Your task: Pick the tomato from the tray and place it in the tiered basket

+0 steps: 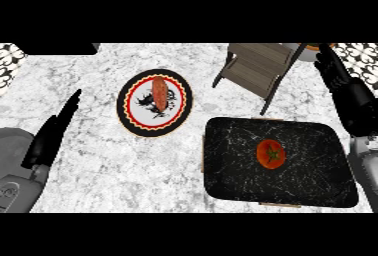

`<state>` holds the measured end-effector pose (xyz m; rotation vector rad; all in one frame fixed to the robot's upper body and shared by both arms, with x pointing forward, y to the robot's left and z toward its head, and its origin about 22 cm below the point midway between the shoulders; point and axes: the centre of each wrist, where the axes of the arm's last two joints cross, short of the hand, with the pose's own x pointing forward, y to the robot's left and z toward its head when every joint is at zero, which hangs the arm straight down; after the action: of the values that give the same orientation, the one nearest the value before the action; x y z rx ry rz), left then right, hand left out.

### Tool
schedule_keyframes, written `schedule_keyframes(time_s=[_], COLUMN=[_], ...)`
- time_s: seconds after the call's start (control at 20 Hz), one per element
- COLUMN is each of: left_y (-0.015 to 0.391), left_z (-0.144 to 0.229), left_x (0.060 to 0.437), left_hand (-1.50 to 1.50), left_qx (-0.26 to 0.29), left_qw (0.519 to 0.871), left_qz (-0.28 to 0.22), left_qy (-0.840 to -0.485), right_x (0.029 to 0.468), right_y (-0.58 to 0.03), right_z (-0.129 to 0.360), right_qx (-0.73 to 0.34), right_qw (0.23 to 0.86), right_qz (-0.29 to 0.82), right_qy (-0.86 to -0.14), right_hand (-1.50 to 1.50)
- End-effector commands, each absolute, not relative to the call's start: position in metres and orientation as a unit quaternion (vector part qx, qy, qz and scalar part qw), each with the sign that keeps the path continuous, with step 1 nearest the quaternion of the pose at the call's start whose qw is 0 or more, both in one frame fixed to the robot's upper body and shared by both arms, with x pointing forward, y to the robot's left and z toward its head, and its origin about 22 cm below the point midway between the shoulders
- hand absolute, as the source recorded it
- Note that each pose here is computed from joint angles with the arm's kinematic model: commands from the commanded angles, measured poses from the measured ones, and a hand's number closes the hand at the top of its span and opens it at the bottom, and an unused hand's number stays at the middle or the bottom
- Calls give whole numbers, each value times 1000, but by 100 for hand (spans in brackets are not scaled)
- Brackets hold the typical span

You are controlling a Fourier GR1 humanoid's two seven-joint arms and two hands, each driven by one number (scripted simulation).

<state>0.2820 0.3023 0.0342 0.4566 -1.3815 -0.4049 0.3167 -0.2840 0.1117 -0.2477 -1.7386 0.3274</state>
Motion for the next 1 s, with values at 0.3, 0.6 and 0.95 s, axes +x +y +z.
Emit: schedule_keyframes(time_s=[0.3,0.6,0.95], left_y=[319,345,350], left_z=[-1,-20,-13], left_x=[254,226,225], left_hand=[0,0,0], left_qx=[183,144,141], left_qw=[795,817,815], left_qz=[-82,-34,-37], left_qy=[-573,-557,-561], right_x=[278,197,167], right_y=[-286,-276,-321], right_z=[28,-66,-67], right_qx=[30,-84,-262], right_qw=[559,588,683], right_qz=[-281,-142,66], right_qy=[-779,-792,-679], right_hand=[150,-150,-150])
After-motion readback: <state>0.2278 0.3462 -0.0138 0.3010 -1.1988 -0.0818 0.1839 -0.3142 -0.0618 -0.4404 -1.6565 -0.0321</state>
